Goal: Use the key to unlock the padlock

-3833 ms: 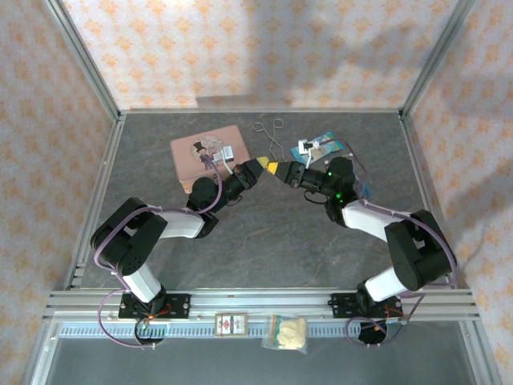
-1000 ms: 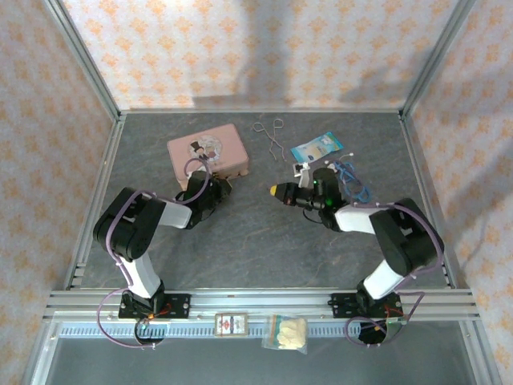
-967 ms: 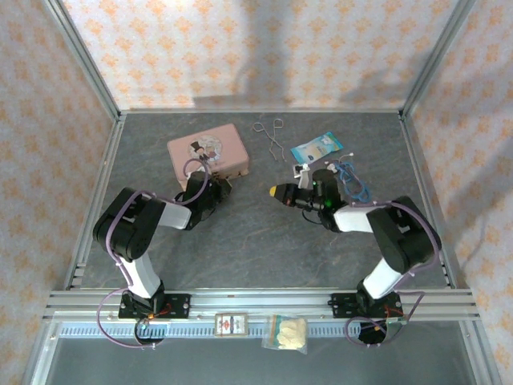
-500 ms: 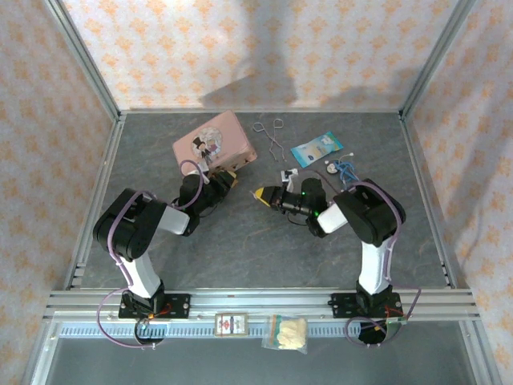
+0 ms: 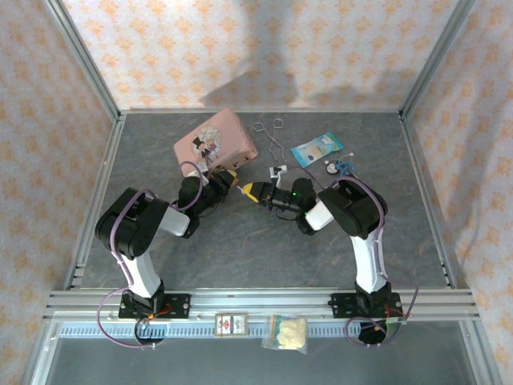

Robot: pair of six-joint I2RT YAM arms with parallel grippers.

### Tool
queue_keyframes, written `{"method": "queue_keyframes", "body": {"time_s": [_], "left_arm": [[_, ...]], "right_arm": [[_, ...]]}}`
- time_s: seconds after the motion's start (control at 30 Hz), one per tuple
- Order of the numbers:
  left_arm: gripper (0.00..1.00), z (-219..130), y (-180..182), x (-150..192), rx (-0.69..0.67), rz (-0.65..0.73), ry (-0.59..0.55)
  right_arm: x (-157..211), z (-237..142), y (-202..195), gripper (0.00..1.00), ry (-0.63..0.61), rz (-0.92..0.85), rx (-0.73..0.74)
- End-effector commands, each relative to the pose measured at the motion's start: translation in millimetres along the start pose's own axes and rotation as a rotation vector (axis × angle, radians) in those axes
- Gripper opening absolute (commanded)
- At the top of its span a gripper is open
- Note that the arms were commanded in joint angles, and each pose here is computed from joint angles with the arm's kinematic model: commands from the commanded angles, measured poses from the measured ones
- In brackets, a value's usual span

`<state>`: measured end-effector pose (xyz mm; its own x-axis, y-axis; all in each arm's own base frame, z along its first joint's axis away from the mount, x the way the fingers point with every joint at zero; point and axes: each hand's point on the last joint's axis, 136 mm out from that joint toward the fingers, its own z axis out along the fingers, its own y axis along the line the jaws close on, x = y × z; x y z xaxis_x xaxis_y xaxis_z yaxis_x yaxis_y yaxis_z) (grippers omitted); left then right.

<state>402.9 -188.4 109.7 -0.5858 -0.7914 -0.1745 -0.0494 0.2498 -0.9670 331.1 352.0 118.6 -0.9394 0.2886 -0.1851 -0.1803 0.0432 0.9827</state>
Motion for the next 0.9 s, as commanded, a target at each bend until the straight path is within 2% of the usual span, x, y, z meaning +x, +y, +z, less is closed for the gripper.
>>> {"method": "queue_keyframes", "body": {"time_s": [0.0, 0.87], "left_arm": [[0.00, 1.6, -25.1, 4.6, 0.102, -0.004, 0.011], [0.00, 1.9, -29.5, 6.6, 0.115, -0.011, 0.012]], "right_arm": [[-2.4, 5.3, 18.5, 0.00, -0.004, -0.035, -0.084], [-14.2, -4.9, 4.4, 0.00, -0.062, 0.002, -0.053]]}}
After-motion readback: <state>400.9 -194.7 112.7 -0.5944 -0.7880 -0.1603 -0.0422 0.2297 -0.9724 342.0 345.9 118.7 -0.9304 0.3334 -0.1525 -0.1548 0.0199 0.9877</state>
